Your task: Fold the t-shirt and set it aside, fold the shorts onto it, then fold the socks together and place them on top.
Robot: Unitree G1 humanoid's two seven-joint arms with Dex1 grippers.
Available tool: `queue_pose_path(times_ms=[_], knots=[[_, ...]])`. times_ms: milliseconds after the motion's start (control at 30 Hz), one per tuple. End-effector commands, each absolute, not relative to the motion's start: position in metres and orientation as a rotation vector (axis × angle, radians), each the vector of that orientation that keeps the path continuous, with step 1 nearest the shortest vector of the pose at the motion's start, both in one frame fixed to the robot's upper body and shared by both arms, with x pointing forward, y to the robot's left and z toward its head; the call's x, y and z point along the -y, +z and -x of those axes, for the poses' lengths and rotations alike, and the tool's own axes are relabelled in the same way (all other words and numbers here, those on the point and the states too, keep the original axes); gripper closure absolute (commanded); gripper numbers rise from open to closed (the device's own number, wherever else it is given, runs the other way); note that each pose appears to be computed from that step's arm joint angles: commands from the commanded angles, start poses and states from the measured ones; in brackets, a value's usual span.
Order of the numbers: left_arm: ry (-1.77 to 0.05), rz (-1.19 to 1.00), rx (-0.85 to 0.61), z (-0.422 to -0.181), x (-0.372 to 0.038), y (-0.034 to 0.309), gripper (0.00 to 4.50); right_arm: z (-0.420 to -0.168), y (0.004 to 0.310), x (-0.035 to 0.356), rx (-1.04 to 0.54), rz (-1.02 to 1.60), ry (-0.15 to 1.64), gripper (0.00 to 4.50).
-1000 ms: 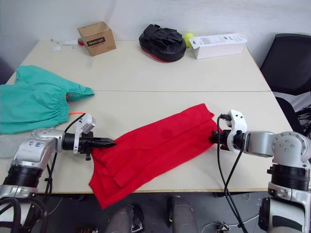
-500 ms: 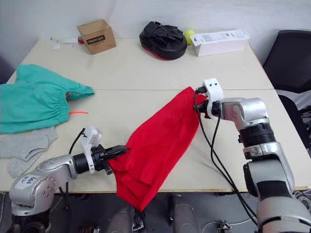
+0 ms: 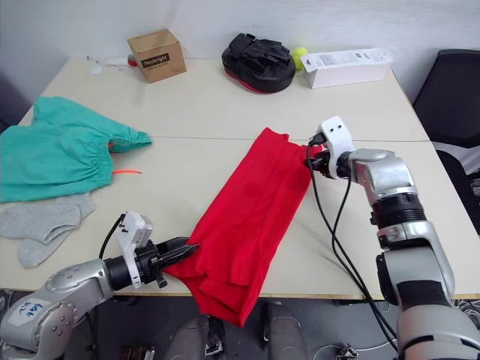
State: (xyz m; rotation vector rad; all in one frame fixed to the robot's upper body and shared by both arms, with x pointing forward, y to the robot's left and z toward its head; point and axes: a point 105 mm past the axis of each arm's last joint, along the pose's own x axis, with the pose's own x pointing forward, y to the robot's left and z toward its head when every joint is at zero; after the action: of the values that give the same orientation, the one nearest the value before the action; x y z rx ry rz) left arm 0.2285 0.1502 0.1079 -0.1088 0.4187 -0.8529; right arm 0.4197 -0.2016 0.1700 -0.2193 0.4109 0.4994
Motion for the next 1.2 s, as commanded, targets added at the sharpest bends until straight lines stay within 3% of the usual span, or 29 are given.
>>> queue_pose_path(times_ms=[33,167,233,400,500,700,800,1000,1200], knots=[[-0.900,0.102,-0.401,-0.232,-0.176,0.127,1.83,-0.389,0.193,0.219,-0.412,0.154,0.578,1.35],[-0.936,0.027,-0.448,-0.238,-0.207,0.133,0.51,-0.339,0.192,0.219,-0.506,0.059,0.725,0.01],[-0.955,-0.098,-0.380,-0.250,-0.216,0.141,0.02,-0.314,0.188,0.214,-0.564,0.035,0.796,0.00],[-1.006,-0.118,-0.330,-0.286,-0.199,0.157,0.02,-0.269,0.172,0.191,-0.657,-0.015,0.917,0.00],[-1.005,-0.089,-0.318,-0.321,-0.174,0.159,0.02,-0.241,0.149,0.173,-0.766,-0.015,0.983,0.00],[-1.055,-0.097,-0.403,-0.367,-0.122,0.156,0.02,-0.226,0.122,0.146,-0.843,-0.095,0.981,0.00],[-1.046,-0.096,-0.396,-0.391,-0.104,0.159,0.02,-0.204,0.109,0.134,-0.922,-0.122,1.049,0.00],[-1.001,-0.073,-0.461,-0.416,-0.086,0.148,0.02,-0.191,0.096,0.121,-0.964,-0.142,1.066,0.00],[-1.037,0.004,-0.510,-0.419,-0.065,0.142,0.02,-0.200,0.091,0.106,-0.945,-0.195,1.038,0.00]])
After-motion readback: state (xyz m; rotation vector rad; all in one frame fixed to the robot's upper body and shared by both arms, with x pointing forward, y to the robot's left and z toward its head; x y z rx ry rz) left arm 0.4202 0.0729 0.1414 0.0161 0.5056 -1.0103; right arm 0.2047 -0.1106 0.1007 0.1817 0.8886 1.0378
